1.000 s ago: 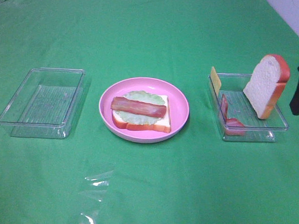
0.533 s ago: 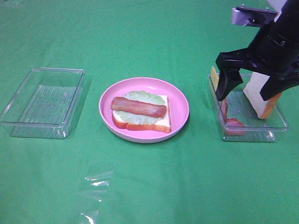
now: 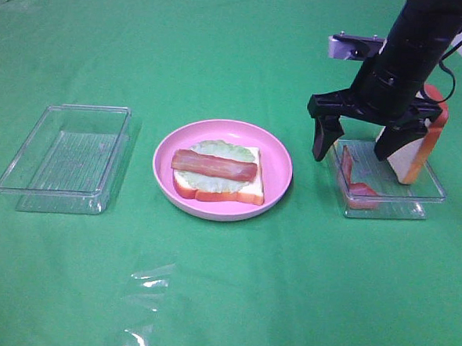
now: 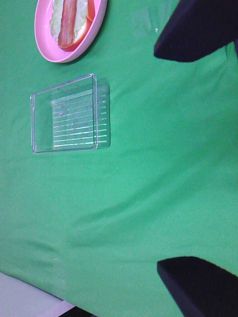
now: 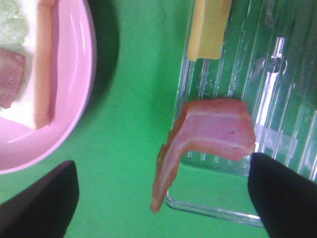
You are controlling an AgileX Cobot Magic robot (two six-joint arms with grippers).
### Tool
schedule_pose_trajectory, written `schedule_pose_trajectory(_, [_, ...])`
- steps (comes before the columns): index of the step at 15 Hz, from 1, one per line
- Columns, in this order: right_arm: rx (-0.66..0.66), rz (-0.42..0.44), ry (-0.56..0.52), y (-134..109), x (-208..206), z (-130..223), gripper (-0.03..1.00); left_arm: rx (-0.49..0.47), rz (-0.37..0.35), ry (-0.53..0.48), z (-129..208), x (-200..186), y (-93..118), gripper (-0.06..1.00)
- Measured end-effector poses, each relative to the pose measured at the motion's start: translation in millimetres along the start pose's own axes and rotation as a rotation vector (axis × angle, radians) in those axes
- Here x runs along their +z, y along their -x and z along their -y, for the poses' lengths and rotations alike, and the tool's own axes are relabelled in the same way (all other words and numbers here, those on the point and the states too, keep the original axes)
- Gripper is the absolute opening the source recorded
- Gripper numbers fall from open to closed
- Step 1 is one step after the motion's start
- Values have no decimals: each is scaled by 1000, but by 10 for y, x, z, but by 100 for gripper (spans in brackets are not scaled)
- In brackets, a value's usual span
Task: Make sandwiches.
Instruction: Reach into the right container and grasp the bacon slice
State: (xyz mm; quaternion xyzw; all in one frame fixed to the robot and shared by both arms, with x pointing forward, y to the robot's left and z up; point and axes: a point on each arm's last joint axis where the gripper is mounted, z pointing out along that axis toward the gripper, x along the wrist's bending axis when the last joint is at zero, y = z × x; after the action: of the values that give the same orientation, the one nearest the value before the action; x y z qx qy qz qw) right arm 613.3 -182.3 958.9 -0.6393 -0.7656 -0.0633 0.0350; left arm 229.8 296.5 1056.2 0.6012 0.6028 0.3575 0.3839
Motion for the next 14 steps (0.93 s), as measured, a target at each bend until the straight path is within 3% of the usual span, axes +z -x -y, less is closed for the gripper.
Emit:
schedule_pose_trajectory(4, [7,6,-53,30,238,-28,87,0,0,0,0,0,0,99])
schedule_pose_trajectory(6, [11,7,-69,37,301,-30,81,0,0,0,0,0,0,99])
schedule_pose_trajectory(9, [30,8,-70,37,305,-30,64,0,0,0,0,0,0,99])
schedule_pose_trajectory(14, [38,6,-63,35,297,-34,57,0,0,0,0,0,0,99])
